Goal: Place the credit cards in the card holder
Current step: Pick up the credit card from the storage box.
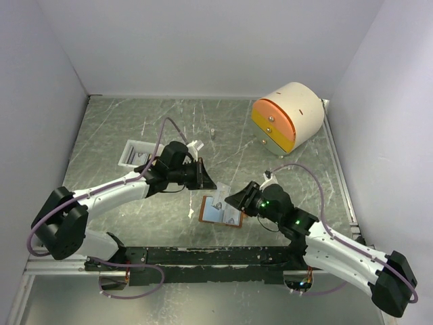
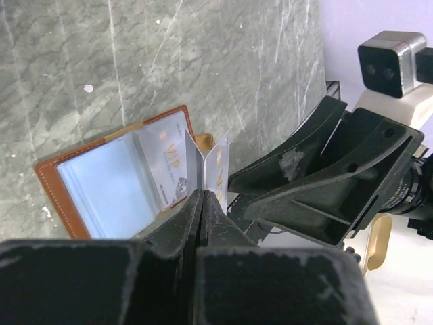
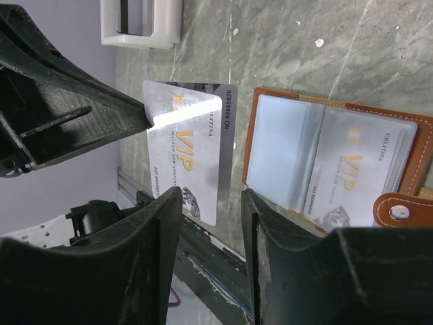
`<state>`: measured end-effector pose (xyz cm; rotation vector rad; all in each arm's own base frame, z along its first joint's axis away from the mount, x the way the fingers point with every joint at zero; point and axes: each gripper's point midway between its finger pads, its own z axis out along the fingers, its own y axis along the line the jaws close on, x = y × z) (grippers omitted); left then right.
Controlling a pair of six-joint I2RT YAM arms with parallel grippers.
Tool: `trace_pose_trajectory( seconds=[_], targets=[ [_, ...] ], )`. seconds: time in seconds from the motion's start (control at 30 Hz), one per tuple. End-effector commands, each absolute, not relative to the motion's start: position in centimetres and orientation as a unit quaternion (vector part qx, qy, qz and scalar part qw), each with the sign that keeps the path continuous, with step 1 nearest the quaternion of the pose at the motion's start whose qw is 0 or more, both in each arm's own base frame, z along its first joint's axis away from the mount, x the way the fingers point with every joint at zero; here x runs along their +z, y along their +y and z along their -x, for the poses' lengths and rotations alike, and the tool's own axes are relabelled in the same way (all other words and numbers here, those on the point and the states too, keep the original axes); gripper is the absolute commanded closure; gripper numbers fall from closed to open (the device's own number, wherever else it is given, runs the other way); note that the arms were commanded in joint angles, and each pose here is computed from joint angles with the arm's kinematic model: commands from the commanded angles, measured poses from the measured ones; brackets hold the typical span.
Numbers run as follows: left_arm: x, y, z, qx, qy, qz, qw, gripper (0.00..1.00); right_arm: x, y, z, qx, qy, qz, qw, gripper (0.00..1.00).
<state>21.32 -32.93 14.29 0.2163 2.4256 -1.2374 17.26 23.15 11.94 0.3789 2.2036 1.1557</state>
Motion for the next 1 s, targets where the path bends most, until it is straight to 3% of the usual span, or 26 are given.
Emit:
trace_pose_trajectory(
  seconds=[0.0, 0.27, 0.63, 0.97],
  targets=[
    [15.1, -34.4, -21.2, -0.470, 0.854, -0.083, 0.208, 0.93, 12.3, 23.3, -17.7, 0.451, 0.821, -0.166, 0.308, 0.59],
    [14.5, -35.2, -20.2, -0.478, 0.852, -0.085, 0.195, 0.93, 12.4, 24.3, -17.6, 0.469, 0.818, -0.156, 0.294, 0.60],
    [10.7, -35.6, -19.3, -0.475, 0.862, -0.067, 0.164, 0.93, 9.1, 23.3, -16.5, 0.445, 0.836, -0.173, 0.272, 0.75],
    [7.9, -36.0, -19.6, -0.439, 0.882, -0.074, 0.152, 0.90, 6.8, 21.5, -16.5, 0.383, 0.865, -0.166, 0.280, 1.00]
  ],
)
